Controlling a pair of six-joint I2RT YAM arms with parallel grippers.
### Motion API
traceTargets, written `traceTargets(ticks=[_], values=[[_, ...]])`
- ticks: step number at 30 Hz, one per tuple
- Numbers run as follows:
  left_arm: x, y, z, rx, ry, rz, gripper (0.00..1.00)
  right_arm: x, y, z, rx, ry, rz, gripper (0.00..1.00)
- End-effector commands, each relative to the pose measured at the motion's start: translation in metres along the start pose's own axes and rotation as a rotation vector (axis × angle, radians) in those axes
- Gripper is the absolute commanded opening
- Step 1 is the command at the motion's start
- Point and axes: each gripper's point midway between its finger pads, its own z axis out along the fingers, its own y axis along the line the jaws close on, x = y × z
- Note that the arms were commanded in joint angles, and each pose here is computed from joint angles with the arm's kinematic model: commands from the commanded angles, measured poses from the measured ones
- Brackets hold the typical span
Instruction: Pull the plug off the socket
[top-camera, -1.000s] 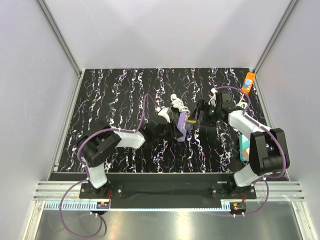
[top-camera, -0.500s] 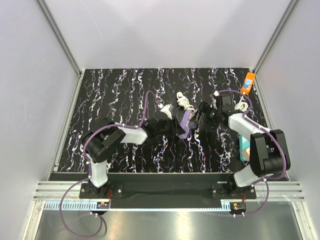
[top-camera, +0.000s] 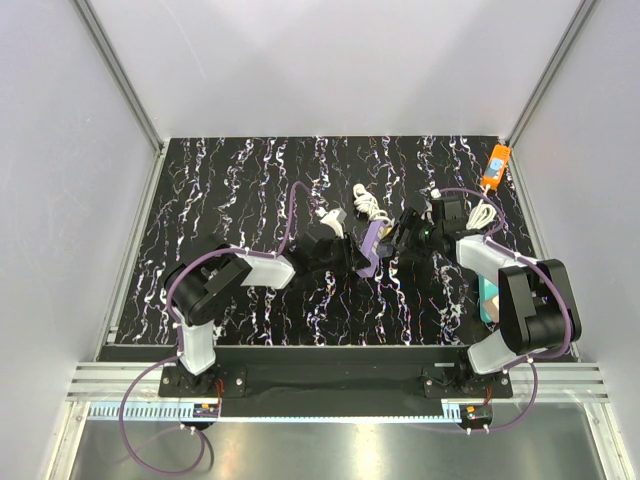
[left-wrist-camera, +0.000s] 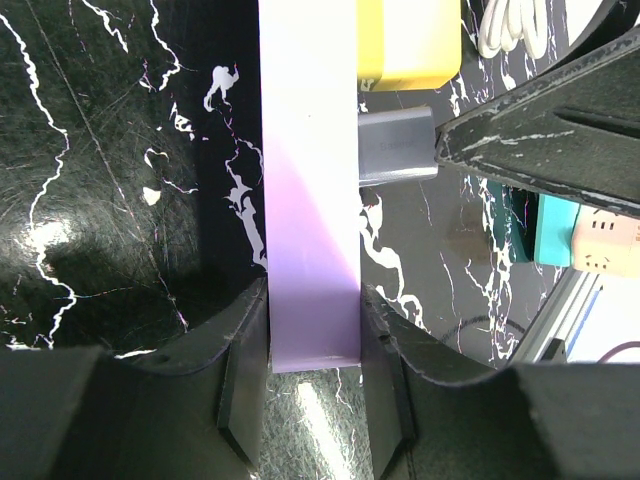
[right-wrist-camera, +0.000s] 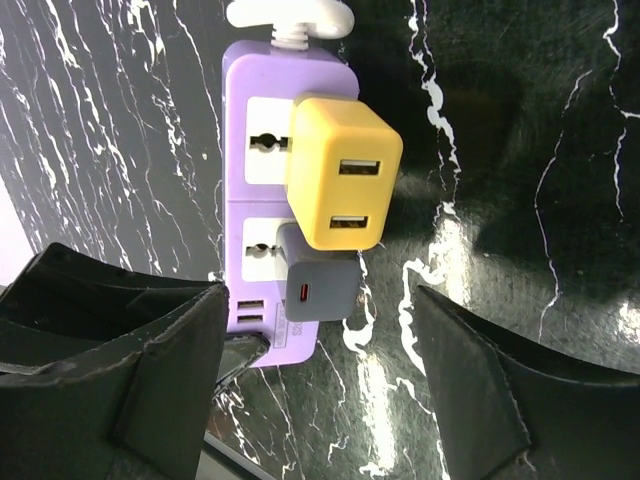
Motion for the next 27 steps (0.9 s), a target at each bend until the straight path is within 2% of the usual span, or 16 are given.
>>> traceTargets(ticks=[1,7,10,16,19,25,27], values=[[0.004,0.019,0.003,-0.064,-0.004,0.007,0.00,-0.008,0.014,0.001,-0.067,-0.036,-0.002,0.80],[0.007,0.018,0.007,-0.079,0.010,0.016,0.00,-0.004,0.014,0.012,-0.101,-0.016,0.017,0.75],[0.008,0.019,0.007,-0.085,0.011,0.017,0.00,-0.003,0.014,0.017,-0.122,-0.018,0.029,0.68],[0.008,0.021,0.007,-0.094,0.008,0.011,0.00,0.000,0.013,0.019,-0.134,-0.020,0.035,0.67],[0.008,0.023,0.007,-0.100,0.010,0.009,0.00,0.001,0.010,0.021,-0.125,-0.018,0.037,0.56],[0.008,0.026,0.008,-0.120,0.008,-0.006,0.00,0.005,0.006,0.023,-0.121,-0.016,0.050,0.53],[0.009,0.027,0.009,-0.126,0.010,-0.007,0.00,0.006,0.004,0.024,-0.118,-0.014,0.053,0.49]])
